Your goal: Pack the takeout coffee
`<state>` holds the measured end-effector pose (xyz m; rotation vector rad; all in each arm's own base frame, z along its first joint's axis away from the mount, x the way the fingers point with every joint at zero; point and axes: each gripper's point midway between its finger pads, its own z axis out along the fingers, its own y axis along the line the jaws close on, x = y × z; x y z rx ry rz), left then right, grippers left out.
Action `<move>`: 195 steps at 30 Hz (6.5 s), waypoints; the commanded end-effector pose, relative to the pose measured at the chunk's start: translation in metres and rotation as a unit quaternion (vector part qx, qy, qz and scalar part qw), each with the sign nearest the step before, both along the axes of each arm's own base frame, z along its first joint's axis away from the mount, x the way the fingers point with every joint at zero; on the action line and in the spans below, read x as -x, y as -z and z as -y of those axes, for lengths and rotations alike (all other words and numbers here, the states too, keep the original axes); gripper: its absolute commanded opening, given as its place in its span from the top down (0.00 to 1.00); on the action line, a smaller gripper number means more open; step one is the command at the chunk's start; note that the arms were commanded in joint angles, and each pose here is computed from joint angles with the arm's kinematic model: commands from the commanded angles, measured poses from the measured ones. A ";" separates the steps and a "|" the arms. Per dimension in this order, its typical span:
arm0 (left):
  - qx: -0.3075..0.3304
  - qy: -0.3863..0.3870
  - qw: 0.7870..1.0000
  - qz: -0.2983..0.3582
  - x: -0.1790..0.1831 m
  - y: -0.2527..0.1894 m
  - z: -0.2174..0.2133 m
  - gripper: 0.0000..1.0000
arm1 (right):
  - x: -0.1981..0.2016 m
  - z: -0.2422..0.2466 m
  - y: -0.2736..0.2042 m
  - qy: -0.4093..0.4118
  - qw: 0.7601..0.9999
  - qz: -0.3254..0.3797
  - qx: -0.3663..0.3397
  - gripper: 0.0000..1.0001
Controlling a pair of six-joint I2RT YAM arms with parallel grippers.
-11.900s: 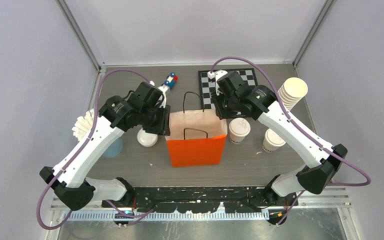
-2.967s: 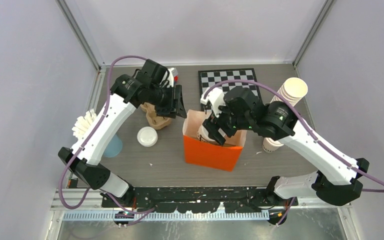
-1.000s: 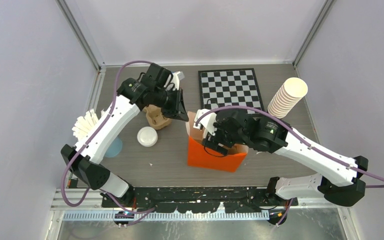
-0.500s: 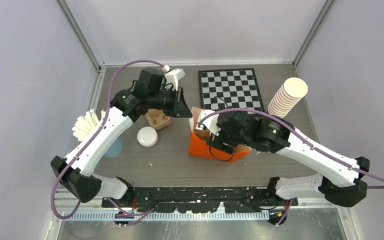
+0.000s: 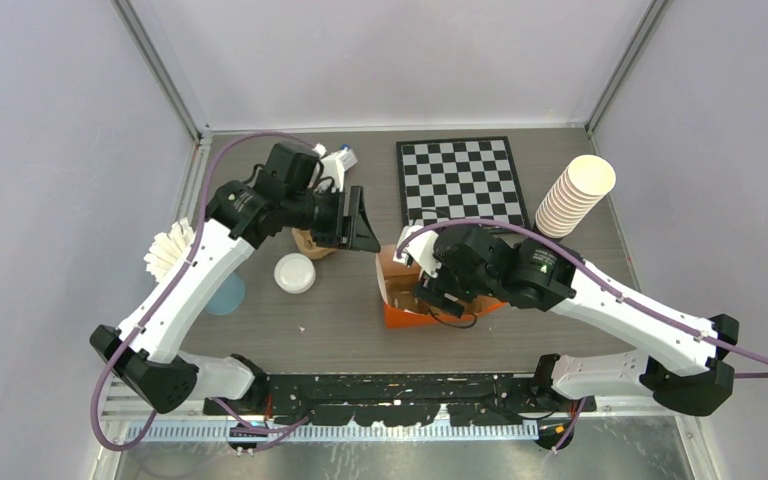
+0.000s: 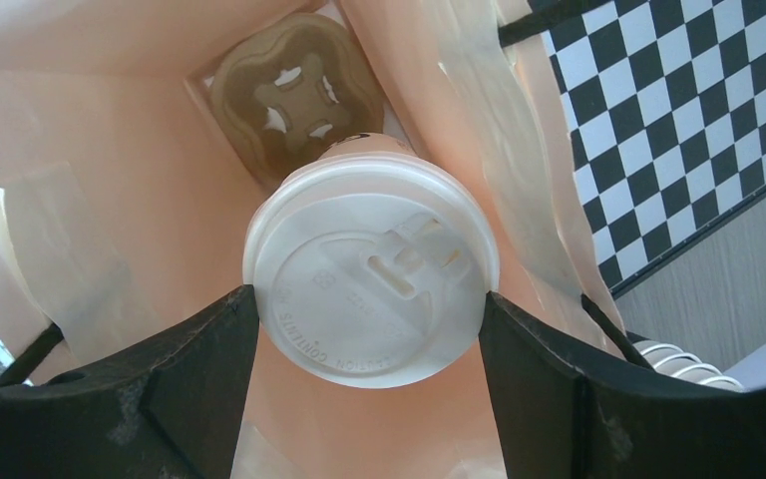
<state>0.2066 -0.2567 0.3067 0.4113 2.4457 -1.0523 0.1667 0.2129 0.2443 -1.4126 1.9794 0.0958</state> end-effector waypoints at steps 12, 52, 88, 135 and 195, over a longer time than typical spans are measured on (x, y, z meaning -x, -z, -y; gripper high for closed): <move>-0.018 -0.061 0.984 -0.164 0.042 0.031 -0.007 0.39 | -0.002 -0.031 -0.003 0.046 0.996 -0.004 -0.081 0.41; -0.028 0.002 1.000 0.005 0.007 0.014 0.030 1.00 | -0.005 -0.008 -0.017 0.028 0.998 0.028 -0.056 0.37; 0.040 0.049 0.997 0.036 0.039 0.035 0.029 0.34 | -0.004 -0.009 0.025 0.027 0.999 0.012 -0.042 0.41; -0.025 0.127 0.955 0.267 0.010 0.029 0.045 0.99 | -0.012 0.015 0.017 0.064 0.995 0.058 -0.047 0.43; 0.023 0.065 0.988 0.137 0.024 0.064 0.023 1.00 | -0.046 0.009 0.029 -0.054 0.982 0.170 0.066 0.42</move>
